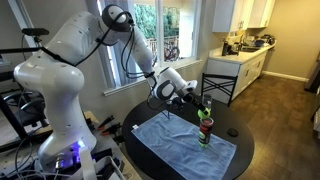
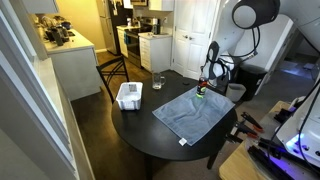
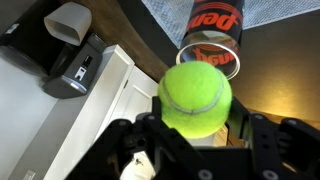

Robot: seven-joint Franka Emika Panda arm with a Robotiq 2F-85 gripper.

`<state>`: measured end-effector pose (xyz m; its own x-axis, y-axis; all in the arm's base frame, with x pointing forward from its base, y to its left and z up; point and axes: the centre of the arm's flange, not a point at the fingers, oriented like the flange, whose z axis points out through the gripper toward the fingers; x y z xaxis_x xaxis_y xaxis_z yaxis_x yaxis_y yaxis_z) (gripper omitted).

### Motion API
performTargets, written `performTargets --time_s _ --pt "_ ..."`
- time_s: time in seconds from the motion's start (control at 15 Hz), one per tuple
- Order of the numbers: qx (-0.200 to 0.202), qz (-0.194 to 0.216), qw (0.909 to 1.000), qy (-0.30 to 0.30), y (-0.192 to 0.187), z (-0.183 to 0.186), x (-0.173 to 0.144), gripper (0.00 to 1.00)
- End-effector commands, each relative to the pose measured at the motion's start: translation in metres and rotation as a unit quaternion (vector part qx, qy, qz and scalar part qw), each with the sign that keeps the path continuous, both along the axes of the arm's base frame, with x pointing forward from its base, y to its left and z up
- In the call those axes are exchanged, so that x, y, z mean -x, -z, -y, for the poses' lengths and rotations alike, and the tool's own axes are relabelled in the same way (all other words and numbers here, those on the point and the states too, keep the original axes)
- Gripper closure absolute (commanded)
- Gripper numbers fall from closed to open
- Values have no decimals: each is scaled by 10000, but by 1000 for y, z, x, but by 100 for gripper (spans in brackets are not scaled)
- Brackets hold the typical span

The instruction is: Put the tennis ball inside the canister

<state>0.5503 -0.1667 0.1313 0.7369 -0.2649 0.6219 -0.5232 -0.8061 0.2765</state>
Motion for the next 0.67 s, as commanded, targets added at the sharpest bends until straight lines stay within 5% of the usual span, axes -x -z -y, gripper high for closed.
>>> performTargets --time_s 0.0,0.47,0.53,0.6 --pt "-192 -147 9997 -102 -2 15 -12 61" --pt "-397 -362 9984 -166 9 12 -39 61" --pt "-411 -406 9982 -140 12 12 -42 14" --pt "-428 -440 9980 -137 13 11 -43 9"
